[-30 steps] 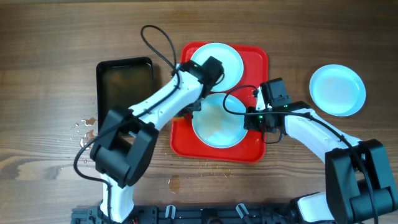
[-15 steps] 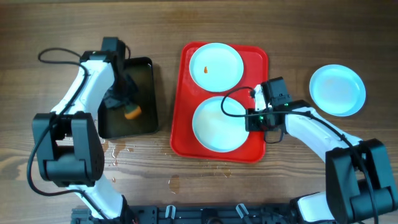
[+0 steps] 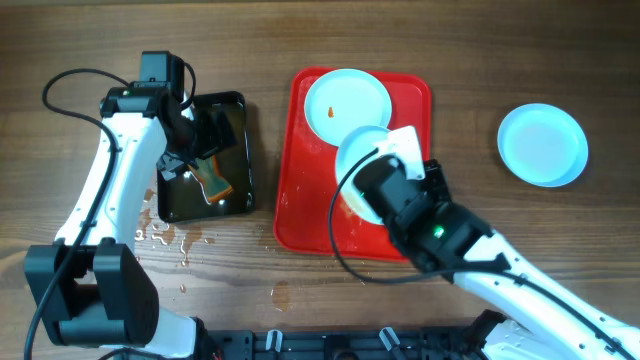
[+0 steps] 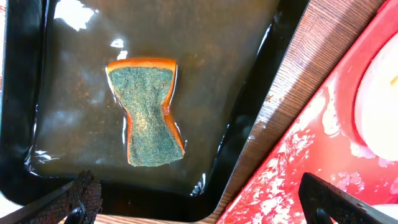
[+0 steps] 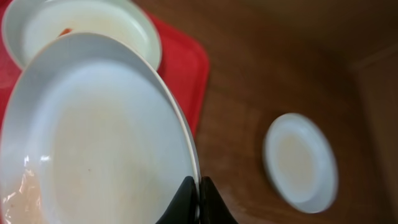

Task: Clean dirty plates on tray and stack at the side
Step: 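Lift the scrubbed plate with the right gripper and carry it right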

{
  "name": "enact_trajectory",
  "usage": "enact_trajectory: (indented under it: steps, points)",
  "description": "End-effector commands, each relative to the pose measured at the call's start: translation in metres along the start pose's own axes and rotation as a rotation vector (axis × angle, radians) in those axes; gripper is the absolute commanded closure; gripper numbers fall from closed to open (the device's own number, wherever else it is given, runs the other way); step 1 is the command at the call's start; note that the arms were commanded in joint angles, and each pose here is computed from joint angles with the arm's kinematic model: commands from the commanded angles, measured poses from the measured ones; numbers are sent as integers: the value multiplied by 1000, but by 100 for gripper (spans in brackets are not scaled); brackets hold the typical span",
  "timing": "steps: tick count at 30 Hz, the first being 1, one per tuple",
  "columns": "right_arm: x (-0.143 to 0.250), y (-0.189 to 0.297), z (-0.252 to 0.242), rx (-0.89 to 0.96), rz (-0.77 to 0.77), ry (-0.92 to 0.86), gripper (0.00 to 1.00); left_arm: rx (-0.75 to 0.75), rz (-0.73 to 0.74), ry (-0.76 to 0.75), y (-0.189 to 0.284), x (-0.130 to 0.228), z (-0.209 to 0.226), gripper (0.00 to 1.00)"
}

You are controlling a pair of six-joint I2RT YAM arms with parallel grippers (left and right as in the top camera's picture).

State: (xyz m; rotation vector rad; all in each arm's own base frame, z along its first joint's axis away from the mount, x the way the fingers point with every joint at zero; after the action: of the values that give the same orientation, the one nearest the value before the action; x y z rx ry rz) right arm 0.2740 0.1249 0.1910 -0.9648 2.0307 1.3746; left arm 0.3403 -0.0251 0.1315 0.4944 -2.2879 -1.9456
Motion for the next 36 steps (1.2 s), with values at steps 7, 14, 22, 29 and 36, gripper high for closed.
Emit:
enact_trajectory:
  steps: [7, 14, 22, 29, 36]
  points:
    - [-31, 35, -13, 219, -209, 188, 96, 15, -2, -14, 2, 0, 0, 0]
    - [-35, 42, -4, 199, -244, 190, 96, 15, -2, -14, 2, 0, 0, 0]
    - [-38, 42, -3, 205, -249, 228, 96, 15, -2, -14, 2, 0, 0, 0]
    - [-46, 46, 3, 207, -272, 341, 96, 15, -2, -14, 2, 0, 0, 0]
    - [-49, 47, 7, 198, -288, 331, 96, 15, -2, -14, 2, 0, 0, 0]
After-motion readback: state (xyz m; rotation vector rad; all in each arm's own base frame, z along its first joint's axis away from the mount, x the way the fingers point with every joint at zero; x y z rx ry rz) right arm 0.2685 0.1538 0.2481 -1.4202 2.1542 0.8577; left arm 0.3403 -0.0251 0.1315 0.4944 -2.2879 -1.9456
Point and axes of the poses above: each gripper's point midway between its finger pads, its own y axis back along the fingers, its own z axis along the line the jaws close on, x = y × z, the point moved 2 cm from there along y, back along the fingers, and after that the axes turned 9 degrees about -y, right-handed, at the moved point
